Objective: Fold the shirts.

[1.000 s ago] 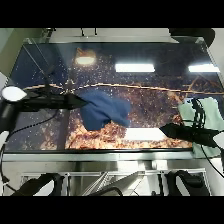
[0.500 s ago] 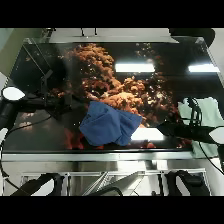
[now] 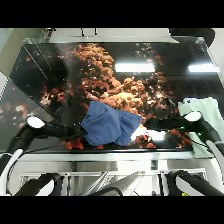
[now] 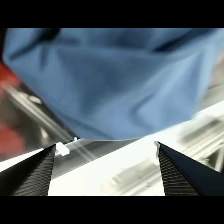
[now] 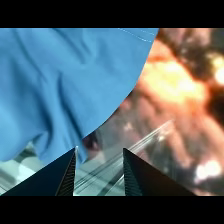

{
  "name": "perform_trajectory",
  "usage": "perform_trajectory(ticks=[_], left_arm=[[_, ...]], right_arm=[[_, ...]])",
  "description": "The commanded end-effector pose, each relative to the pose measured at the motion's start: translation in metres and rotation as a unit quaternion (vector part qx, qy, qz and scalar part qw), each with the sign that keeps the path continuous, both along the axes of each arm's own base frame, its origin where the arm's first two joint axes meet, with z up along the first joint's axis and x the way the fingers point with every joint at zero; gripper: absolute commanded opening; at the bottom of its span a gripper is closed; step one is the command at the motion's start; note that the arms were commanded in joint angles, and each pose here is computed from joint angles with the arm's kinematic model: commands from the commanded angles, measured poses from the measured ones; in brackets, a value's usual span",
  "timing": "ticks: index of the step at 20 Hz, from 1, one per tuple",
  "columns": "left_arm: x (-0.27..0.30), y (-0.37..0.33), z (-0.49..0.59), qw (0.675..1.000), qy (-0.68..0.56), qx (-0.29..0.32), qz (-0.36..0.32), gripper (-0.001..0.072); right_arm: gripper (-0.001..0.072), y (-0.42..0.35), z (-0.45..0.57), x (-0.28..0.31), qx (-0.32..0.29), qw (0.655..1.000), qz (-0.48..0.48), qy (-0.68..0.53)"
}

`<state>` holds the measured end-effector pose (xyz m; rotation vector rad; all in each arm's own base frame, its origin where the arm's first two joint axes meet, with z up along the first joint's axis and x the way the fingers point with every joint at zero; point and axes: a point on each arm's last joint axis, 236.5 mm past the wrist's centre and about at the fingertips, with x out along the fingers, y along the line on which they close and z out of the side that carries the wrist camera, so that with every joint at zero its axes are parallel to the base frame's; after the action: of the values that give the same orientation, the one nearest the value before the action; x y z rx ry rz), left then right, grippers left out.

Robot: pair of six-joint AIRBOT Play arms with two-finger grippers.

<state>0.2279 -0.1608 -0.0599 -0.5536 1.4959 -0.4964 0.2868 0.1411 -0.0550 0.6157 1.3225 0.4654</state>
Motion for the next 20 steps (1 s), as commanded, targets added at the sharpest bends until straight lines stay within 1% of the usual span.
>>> perform_trajectory(ticks=[1, 3, 6, 7, 8, 9, 10, 12, 13, 14, 17, 18, 19, 20], left_arm=[[-0.021, -0.021, -0.047, 0.999, 0.029, 0.019, -0.004, 0.0692], [-0.025, -0.031, -0.064, 0.998, 0.044, 0.03, -0.022, 0.0692], [-0.012, -0.047, -0.074, 0.997, 0.039, 0.039, -0.049, 0.0691], [-0.005, -0.051, -0.073, 0.997, 0.032, 0.038, -0.055, 0.0646], [0.003, -0.056, -0.07, 0.997, 0.024, 0.035, -0.061, 0.0476], [0.01, -0.06, -0.064, 0.997, 0.017, 0.03, -0.068, 0.0327], [0.014, -0.063, -0.057, 0.997, 0.012, 0.023, -0.075, 0.0288], [0.02, -0.069, -0.041, 0.996, 0.003, 0.011, -0.086, 0.0287], [0.024, -0.071, -0.031, 0.996, -0.01, 0.007, -0.09, 0.0137], [0.028, -0.072, -0.019, 0.995, -0.031, 0.004, -0.095, 0.0017], [0.042, -0.069, 0.024, 0.992, -0.093, -0.011, -0.083, 0.0017], [0.045, -0.065, 0.034, 0.991, -0.107, -0.014, -0.077, 0.0017], [0.046, -0.061, 0.043, 0.99, -0.118, -0.015, -0.073, 0.0018], [0.047, -0.057, 0.05, 0.99, -0.123, -0.018, -0.07, 0.0018]], right_arm=[[0.0334, 0.023, -0.037, 0.002, 0.03, 0.999, 0.011, 0.038], [0.0334, 0.041, -0.043, -0.001, 0.056, 0.997, 0.022, 0.045], [0.0334, 0.068, -0.045, -0.002, 0.088, 0.995, 0.026, 0.05], [0.0334, 0.075, -0.044, -0.001, 0.096, 0.994, 0.028, 0.045], [0.0332, 0.083, -0.042, 0.0, 0.102, 0.993, 0.032, 0.044], [0.0264, 0.089, -0.039, 0.001, 0.106, 0.993, 0.038, 0.04], [0.0173, 0.094, -0.034, 0.002, 0.108, 0.992, 0.051, 0.03], [0.0031, 0.1, -0.018, 0.011, 0.121, 0.99, 0.065, 0.015], [0.0015, 0.103, -0.008, 0.016, 0.13, 0.989, 0.073, 0.007], [0.0015, 0.105, 0.006, 0.022, 0.142, 0.986, 0.085, -0.003], [0.0016, 0.101, 0.037, 0.039, 0.157, 0.982, 0.097, -0.035], [0.0018, 0.093, 0.04, 0.044, 0.154, 0.983, 0.09, -0.043], [0.0037, 0.082, 0.038, 0.047, 0.144, 0.986, 0.08, -0.041], [0.0218, 0.069, 0.031, 0.047, 0.126, 0.989, 0.069, -0.024]])
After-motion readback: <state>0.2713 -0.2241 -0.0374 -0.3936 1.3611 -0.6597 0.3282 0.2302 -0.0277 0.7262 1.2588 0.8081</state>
